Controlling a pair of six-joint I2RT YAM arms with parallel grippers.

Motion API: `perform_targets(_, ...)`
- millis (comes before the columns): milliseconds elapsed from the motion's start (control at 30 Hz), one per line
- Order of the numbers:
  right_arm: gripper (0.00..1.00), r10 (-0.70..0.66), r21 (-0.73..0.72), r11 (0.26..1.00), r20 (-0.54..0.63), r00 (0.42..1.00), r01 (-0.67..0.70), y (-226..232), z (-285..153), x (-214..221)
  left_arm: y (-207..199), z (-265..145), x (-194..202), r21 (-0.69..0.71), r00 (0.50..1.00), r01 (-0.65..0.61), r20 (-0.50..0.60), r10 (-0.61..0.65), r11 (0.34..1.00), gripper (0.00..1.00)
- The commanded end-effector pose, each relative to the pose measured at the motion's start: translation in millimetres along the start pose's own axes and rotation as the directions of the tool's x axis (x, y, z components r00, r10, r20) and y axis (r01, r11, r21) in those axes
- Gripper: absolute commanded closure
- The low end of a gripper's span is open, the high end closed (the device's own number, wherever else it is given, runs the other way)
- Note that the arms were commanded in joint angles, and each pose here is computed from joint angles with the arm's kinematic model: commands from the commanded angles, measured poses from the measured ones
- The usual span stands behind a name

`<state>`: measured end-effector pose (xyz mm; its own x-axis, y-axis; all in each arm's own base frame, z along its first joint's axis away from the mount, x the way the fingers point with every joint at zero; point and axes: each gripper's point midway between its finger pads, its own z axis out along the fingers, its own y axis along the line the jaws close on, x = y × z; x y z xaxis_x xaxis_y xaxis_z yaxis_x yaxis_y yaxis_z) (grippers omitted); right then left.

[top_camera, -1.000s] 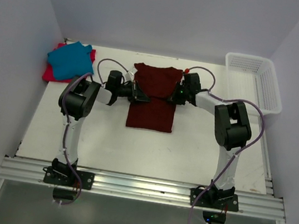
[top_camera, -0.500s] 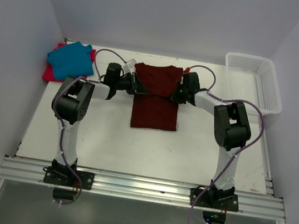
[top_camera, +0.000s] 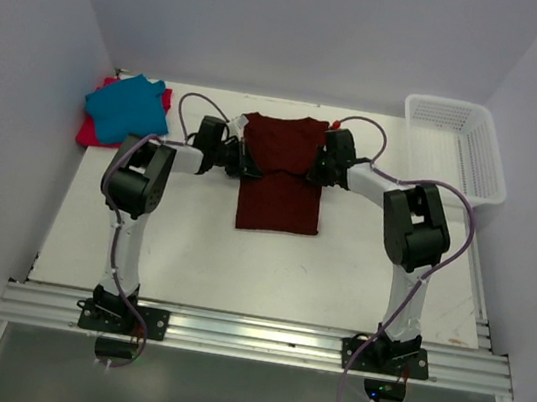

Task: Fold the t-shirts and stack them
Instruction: Fold the folded rectangular tshirt in 1/3 of the way

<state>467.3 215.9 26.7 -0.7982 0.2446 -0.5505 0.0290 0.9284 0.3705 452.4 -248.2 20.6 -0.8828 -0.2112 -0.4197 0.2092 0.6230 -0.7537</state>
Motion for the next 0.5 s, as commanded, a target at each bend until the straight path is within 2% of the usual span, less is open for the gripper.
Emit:
perform_targets(0, 1.0, -0.041, 0.206, 0.978, 0.064, 0.997, 0.027, -30.3, -20.9, -14.3, 23.5, -12.0, -4.3, -0.17, 0.999, -0.028, 0.037, 0.035, 0.985, 1.0)
perform_targets(233, 1.0, -0.057, 0.408, 0.913, 0.128, 0.99, 0.0, -56.0, -43.0, -22.2, 21.4, -21.5, -14.8, -0.214, 0.995, -0.045, 0.074, 0.062, 0.976, 1.0)
perform_targets(467, 1.0, -0.081, 0.473, 0.881, 0.124, 0.989, 0.013, -65.9, -46.1, -26.7, 26.0, -19.5, -7.3, -0.214, 0.997, -0.035, 0.057, 0.048, 0.976, 1.0)
